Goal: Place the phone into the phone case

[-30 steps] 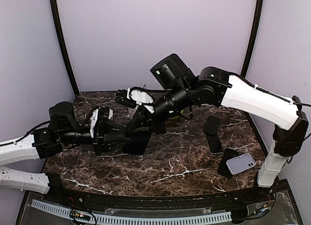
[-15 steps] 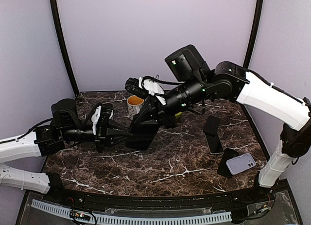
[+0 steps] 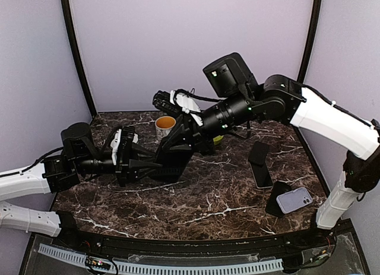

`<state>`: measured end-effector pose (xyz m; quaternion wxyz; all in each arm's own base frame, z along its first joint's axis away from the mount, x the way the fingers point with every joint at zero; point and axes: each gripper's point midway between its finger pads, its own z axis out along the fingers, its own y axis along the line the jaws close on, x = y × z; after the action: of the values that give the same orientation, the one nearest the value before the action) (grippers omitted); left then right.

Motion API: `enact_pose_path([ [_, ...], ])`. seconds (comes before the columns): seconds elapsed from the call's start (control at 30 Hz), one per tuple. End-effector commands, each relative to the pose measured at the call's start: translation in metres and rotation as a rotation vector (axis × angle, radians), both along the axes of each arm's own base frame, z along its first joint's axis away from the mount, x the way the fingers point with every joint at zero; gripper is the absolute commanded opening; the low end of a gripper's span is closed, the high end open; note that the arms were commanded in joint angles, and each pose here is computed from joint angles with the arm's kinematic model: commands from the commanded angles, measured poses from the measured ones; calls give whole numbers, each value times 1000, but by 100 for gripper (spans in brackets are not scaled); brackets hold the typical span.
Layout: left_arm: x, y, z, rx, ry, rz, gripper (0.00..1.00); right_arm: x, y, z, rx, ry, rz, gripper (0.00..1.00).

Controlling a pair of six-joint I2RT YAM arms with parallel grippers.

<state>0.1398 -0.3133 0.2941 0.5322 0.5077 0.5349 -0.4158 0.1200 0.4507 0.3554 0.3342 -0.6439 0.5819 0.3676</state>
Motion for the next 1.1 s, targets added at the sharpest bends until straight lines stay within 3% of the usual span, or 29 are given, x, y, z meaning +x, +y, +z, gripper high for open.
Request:
enact_pose_path([
  [0.0, 4, -1, 1, 11, -20, 16, 21, -2, 4, 48, 148, -55, 20, 0],
  [0.07, 4, -3, -3, 22, -8, 6, 18, -2, 3, 49, 147, -55, 19, 0],
  [0.17, 0, -7, -6, 29, 13, -26, 1, -2, 4, 46, 141, -53, 19, 0],
  [0.27, -2, -6, 2, -13, 20, -34, 0, 1, 3, 41, 134, -50, -3, 0],
  [0.3, -3, -4, 9, -49, 19, -28, 0, 4, 2, 38, 137, -46, -22, 11],
  [0.37, -1, 2, 24, -121, 16, 3, 0, 12, -2, 32, 156, -38, -73, 55],
  [0.4, 0, 4, 30, -149, 17, 21, 0, 15, -6, 30, 177, -32, -97, 70],
  [0.53, -11, 17, 63, -315, 59, -6, 0, 11, -16, 30, 374, 49, -117, 85],
  [0.6, -15, 19, 72, -369, 102, -27, 0, 6, -18, 31, 458, 108, -111, 84],
  [0.7, -15, 21, 77, -408, 151, -39, 0, 1, -20, 29, 541, 178, -98, 72],
  [0.83, -18, 18, 75, -403, 173, -64, 0, -3, -16, 27, 566, 238, -73, 44],
  [0.97, -17, 16, 72, -393, 173, -67, 0, -3, -8, 24, 546, 264, -57, 32],
  [1.07, -16, 14, 71, -386, 172, -66, 0, -3, -6, 22, 537, 273, -52, 12],
])
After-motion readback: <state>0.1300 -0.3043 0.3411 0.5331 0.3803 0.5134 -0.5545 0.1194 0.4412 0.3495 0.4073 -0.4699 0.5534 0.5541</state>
